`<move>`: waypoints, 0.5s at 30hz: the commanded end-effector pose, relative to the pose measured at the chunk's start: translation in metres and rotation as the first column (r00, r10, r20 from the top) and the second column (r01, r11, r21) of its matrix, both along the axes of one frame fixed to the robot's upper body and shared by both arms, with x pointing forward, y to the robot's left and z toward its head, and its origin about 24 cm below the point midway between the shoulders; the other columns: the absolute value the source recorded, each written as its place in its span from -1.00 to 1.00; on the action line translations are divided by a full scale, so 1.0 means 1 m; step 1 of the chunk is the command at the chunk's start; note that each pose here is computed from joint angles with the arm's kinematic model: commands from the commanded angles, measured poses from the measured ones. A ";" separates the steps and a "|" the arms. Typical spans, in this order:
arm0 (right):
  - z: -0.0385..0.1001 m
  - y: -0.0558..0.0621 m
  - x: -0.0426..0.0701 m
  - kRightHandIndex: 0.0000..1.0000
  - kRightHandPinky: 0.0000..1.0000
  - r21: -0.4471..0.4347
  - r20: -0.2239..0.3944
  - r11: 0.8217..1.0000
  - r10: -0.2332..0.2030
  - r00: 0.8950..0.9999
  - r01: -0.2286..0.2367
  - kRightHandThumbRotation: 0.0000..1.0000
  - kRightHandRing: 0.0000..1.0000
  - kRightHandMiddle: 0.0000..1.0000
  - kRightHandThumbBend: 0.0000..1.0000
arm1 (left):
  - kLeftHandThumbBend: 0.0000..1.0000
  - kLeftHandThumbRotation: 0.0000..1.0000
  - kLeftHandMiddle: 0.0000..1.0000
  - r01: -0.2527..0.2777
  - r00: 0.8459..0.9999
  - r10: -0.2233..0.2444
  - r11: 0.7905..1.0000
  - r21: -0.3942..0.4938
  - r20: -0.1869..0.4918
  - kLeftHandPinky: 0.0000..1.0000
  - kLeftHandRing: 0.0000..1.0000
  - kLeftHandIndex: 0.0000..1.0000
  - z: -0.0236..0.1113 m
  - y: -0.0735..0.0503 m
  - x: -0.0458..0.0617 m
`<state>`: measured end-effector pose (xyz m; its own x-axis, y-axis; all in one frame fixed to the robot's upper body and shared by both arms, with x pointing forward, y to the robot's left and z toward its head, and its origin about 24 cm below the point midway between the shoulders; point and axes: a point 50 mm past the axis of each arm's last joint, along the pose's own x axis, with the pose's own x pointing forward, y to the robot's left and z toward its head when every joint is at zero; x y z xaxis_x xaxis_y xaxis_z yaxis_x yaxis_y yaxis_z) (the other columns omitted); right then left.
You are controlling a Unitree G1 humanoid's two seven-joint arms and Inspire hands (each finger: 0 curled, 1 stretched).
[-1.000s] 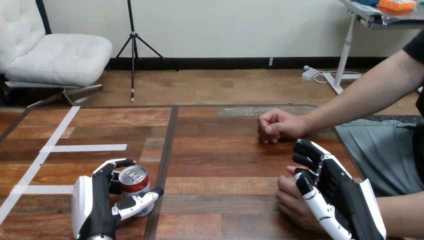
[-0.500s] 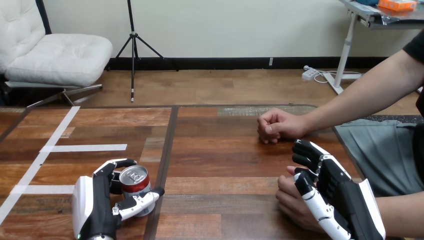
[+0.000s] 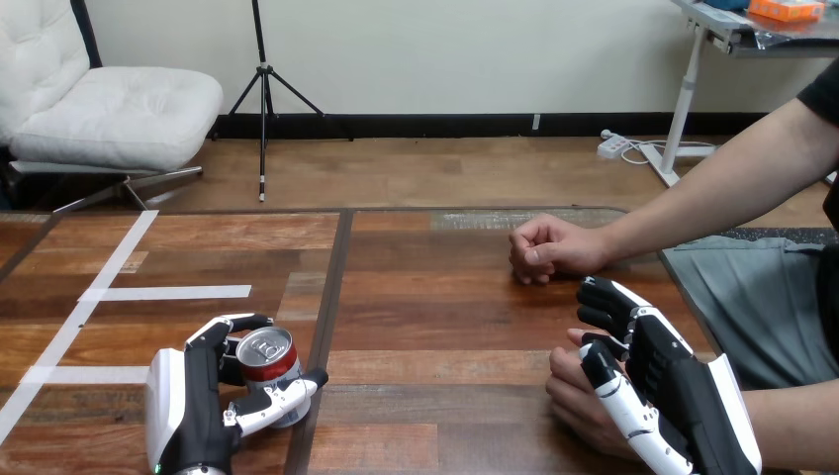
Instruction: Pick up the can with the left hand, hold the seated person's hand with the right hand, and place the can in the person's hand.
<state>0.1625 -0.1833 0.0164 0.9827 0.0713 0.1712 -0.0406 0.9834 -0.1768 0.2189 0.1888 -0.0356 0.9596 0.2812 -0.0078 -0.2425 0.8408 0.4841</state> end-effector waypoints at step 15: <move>0.012 -0.001 0.010 0.66 0.58 -0.015 0.079 1.000 0.010 0.997 -0.009 0.31 0.69 0.71 0.16 | 0.46 -1.00 -0.06 0.044 0.985 -0.037 0.998 -0.039 0.171 -0.01 -0.10 0.20 0.031 -0.010 0.022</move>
